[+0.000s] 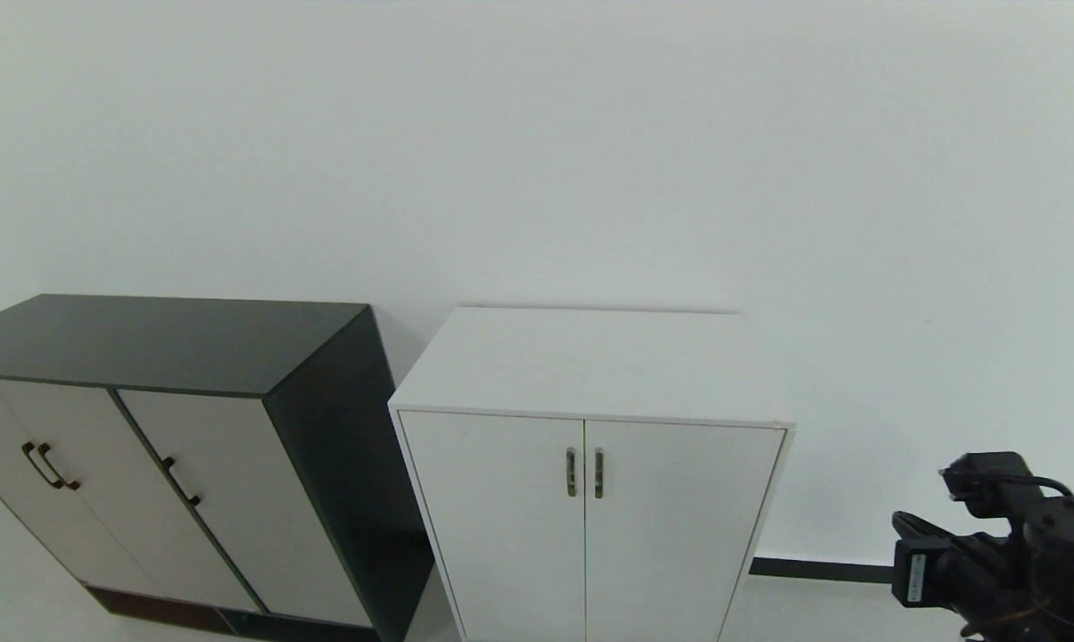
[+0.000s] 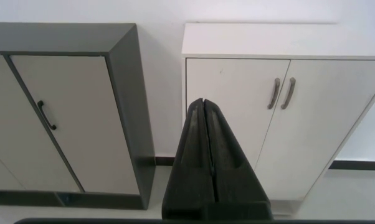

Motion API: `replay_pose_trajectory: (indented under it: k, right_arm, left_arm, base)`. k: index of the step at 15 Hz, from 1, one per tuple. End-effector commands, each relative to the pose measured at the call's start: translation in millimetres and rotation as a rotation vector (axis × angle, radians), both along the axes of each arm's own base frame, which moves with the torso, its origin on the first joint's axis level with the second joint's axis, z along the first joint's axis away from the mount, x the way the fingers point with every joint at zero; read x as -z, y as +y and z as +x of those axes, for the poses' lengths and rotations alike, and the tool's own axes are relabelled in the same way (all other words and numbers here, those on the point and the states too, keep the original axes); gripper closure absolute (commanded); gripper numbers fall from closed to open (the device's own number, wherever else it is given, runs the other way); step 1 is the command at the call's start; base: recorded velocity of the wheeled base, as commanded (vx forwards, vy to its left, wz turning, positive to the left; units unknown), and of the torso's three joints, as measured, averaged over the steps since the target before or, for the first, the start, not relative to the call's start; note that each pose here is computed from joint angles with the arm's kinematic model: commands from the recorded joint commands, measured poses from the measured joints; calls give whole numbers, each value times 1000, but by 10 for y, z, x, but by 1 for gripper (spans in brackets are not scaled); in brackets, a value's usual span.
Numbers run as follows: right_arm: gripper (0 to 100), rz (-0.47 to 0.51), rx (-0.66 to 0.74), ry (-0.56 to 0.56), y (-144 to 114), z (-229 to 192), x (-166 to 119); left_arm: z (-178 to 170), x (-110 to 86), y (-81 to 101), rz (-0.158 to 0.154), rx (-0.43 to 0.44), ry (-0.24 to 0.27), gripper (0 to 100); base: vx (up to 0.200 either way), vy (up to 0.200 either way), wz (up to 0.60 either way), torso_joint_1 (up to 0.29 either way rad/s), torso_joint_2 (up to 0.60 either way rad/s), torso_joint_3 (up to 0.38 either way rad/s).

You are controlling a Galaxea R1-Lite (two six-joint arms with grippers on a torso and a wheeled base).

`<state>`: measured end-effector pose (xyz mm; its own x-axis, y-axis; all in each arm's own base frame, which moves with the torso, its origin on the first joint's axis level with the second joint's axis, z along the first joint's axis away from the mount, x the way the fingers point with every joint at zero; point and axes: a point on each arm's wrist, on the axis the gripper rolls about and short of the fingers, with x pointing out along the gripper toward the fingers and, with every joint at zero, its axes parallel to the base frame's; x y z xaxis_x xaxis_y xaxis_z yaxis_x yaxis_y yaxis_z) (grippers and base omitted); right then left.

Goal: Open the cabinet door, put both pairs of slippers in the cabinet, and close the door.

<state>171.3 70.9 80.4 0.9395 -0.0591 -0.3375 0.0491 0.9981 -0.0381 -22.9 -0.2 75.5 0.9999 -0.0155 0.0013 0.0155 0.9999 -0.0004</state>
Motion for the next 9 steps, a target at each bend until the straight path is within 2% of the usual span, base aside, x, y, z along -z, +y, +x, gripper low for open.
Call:
replay_pose_trajectory:
  k: [1,3,6,7,9]
  right_arm:
    - [100,27,29,-79,-221,-407,-292]
    - [100,49,26,-109,-358,-706,-388]
    - [100,121,31,-214,-585,-1195,-428]
    - [100,140,11,-250,-734,-1525,-296]
    - [100,163,-12,-270,-834,-1811,-92]
  left_arm:
    - [1,0,0,-1,0,1,100]
    - [1,0,0,-1,0,1,100]
    - [1,0,0,0,0,1,100]
    - [1,0,0,0,0,1,100]
    - [1,0,0,2,1,1,100]
  base:
    - [0,0,0,0,0,0]
    - [0,0,0,0,0,0]
    - [0,0,0,0,0,0]
    - [0,0,0,0,0,0]
    - [0,0,0,0,0,0]
